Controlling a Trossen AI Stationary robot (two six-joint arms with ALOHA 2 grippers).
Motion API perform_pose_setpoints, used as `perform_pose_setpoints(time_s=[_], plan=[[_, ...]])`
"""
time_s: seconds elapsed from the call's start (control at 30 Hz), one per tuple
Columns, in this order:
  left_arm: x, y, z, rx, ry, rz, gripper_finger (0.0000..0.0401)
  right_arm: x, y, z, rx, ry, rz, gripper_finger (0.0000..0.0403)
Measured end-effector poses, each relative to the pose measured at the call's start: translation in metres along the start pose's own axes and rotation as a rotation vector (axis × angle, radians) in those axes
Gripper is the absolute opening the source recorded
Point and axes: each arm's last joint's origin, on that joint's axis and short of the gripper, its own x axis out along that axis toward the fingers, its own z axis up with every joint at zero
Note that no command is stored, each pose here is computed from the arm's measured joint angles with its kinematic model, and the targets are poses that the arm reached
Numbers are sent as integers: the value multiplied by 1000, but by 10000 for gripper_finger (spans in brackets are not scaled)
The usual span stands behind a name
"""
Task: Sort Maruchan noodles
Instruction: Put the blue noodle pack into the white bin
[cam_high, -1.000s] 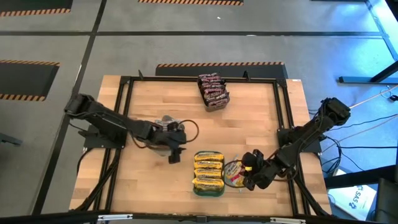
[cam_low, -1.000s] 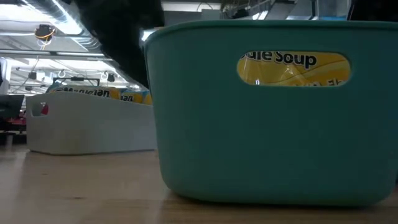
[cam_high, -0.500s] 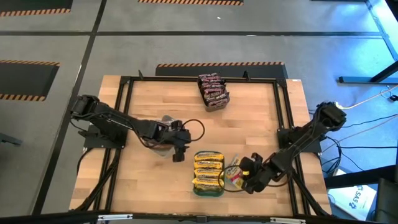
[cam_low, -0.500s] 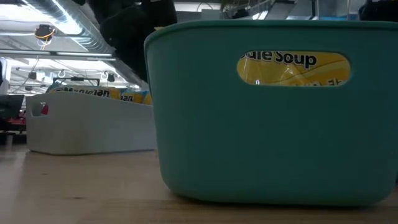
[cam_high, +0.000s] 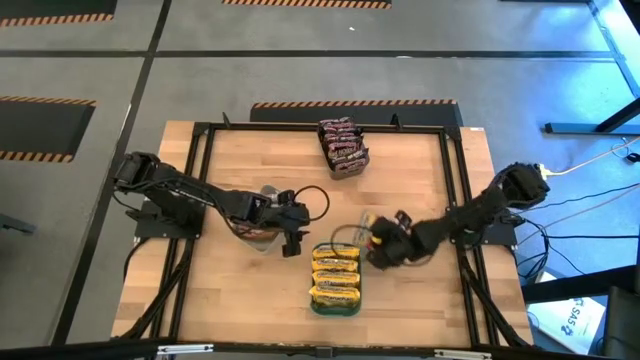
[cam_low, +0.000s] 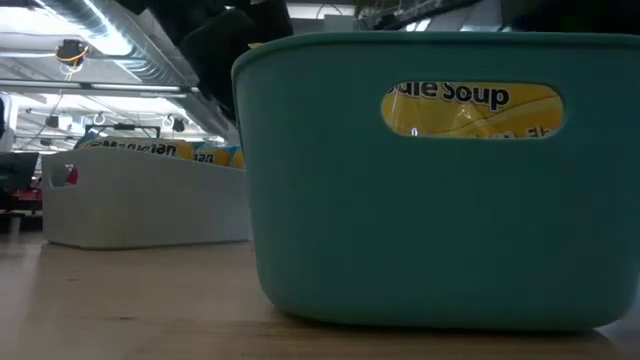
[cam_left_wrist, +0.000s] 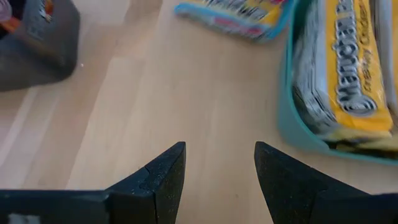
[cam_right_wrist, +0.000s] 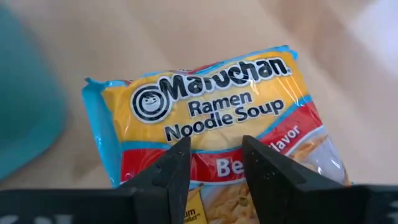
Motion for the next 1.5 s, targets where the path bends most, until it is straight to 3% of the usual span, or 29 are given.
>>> perform_pose_setpoints(time_s=[0.23, 0.33, 0.5, 0.67, 0.77, 0.9, 1.03, 1.23, 1.37, 1.5], plan=[[4, 14, 11, -9, -76, 21, 186, 17, -31, 50, -182, -9, -11, 137], [5, 22, 20, -9, -147, 25, 186, 10, -46, 75, -221, -64, 13, 137], [17, 36, 31, -53, -241, -3, 186, -15, -80, 91, -227, -92, -9, 137], [50, 41, 37, -73, -329, -168, 186, -22, -116, 74, -107, -126, 72, 137], [74, 39, 44, -80, -346, -209, 186, -12, -134, 54, -15, -130, 113, 137], [105, 40, 58, -88, -313, -195, 186, 3, -145, 36, 82, -156, 192, 138], [134, 43, 67, -120, -253, -179, 186, 12, -145, 30, 93, -200, 269, 138], [170, 37, 68, -112, -179, -204, 186, 14, -146, 26, 77, -166, 266, 138], [180, 41, 65, -116, -177, -115, 186, 14, -144, 23, 45, -125, 313, 138], [182, 52, 63, -109, -153, -69, 186, 12, -138, 20, 41, -50, 468, 138]])
